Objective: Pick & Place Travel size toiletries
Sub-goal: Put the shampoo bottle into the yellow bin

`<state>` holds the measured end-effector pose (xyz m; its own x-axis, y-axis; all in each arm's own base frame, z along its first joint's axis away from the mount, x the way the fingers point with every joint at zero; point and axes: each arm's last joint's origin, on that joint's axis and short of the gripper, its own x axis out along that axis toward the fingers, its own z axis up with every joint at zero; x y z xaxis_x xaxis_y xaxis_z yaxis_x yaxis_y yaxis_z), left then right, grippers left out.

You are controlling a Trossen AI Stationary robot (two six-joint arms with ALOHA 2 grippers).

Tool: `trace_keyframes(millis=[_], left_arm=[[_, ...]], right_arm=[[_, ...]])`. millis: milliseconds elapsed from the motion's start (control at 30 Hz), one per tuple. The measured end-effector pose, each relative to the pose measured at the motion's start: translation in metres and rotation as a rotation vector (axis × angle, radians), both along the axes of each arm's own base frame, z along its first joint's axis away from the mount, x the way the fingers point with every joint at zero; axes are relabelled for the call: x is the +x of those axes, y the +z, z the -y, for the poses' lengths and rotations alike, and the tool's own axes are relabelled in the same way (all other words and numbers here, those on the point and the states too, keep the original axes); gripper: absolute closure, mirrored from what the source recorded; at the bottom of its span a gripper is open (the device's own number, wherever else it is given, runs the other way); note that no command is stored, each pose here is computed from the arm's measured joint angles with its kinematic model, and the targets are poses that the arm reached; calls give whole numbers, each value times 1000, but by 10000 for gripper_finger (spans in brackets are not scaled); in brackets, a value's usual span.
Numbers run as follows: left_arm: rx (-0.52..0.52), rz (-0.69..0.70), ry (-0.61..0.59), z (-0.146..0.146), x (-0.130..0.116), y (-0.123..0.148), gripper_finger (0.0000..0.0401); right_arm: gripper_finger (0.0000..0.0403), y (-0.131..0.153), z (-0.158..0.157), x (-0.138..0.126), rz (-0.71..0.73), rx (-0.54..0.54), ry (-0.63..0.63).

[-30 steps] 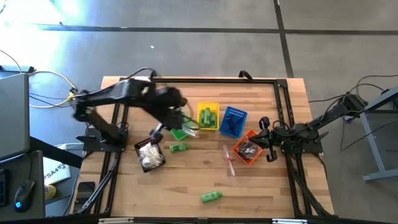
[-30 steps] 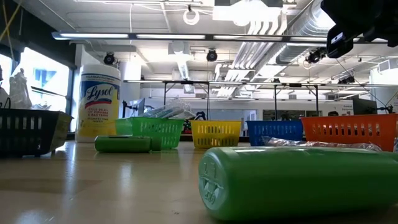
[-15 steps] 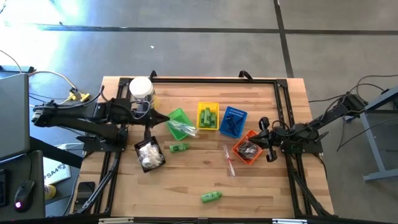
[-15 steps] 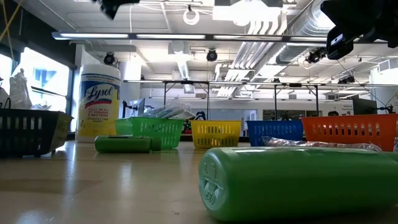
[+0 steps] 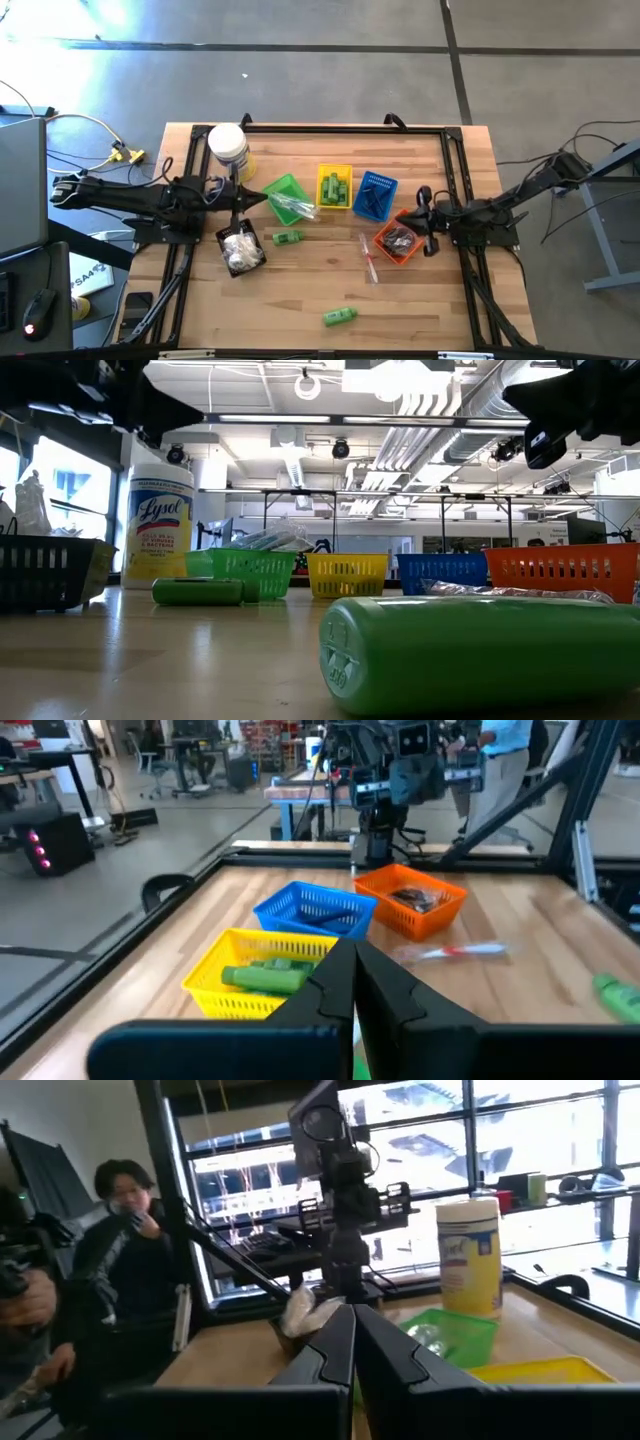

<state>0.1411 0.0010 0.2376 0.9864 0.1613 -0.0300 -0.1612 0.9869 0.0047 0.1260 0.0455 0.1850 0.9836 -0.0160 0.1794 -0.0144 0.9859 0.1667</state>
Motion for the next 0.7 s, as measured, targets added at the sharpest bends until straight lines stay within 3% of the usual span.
trace_keyframes(millis=[233,500,700], left_arm=[[48,-69,2,0,-1,-21,401],[15,23,21,-1,-5,-48,401],[92,-12,63,-2,-6,-57,401]], right_arm=[[400,-3,18,6,-26,11,-103],[400,-2,31,9,-15,-1,-50],[400,-7,34,10,-59,-16,-49]])
